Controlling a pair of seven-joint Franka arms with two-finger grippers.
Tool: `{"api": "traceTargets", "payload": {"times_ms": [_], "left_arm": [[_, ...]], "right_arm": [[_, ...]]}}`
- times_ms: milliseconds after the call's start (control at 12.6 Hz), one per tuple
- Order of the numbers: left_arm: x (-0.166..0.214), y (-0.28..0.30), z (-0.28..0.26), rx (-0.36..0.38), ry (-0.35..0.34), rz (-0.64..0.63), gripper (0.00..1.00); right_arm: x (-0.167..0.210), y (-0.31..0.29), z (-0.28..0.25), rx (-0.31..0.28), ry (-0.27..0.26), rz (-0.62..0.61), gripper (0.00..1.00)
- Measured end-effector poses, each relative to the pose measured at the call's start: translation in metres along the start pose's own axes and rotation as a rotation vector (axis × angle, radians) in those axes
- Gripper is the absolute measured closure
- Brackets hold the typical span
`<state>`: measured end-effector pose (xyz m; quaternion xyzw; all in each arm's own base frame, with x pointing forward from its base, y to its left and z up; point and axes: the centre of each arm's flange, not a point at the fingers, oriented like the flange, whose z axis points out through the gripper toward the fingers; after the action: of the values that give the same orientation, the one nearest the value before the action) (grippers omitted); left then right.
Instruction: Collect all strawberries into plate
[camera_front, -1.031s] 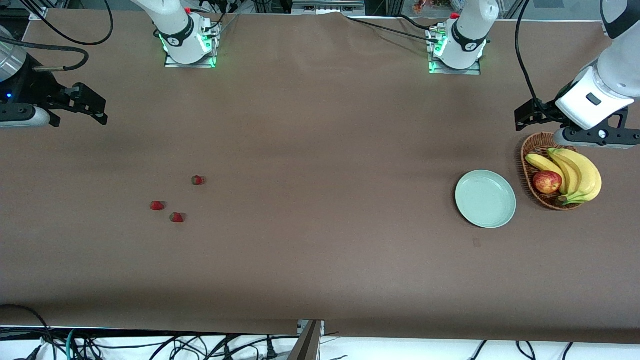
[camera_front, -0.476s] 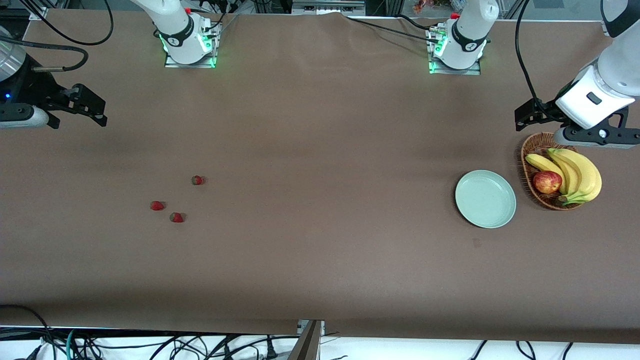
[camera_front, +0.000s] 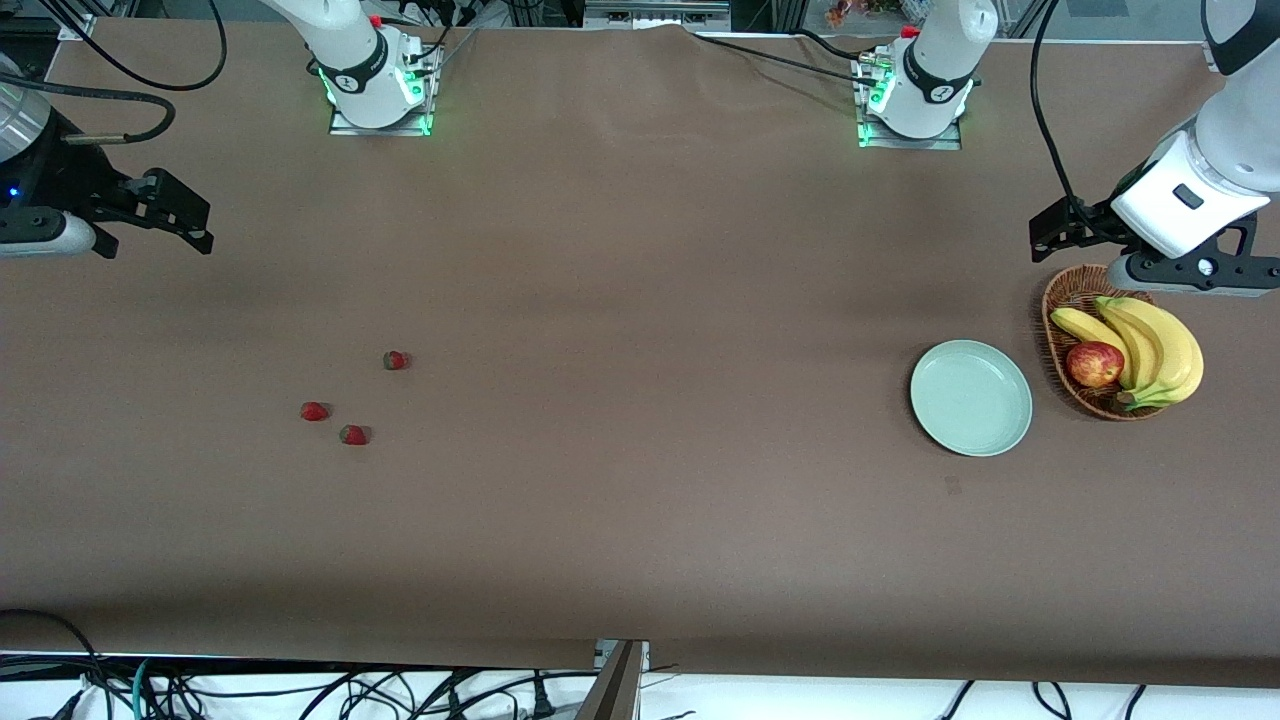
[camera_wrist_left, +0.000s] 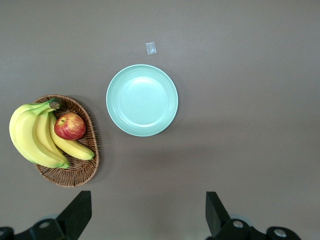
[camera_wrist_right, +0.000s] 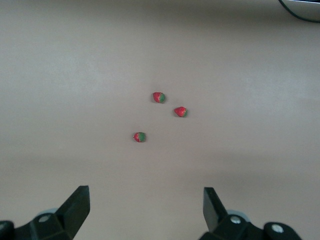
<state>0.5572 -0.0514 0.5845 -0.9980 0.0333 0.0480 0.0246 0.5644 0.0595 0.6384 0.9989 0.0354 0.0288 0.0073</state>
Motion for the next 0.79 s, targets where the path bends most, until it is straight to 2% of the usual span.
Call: {"api": "traceTargets", "payload": {"times_ms": [793], "left_arm": [[-0.0001,0.0000,0.0000,0.000,0.000,0.000,0.00]], "right_arm": [[0.0003,0.0049,0.0001,-0.001,0.001,0.010,0.00]]}}
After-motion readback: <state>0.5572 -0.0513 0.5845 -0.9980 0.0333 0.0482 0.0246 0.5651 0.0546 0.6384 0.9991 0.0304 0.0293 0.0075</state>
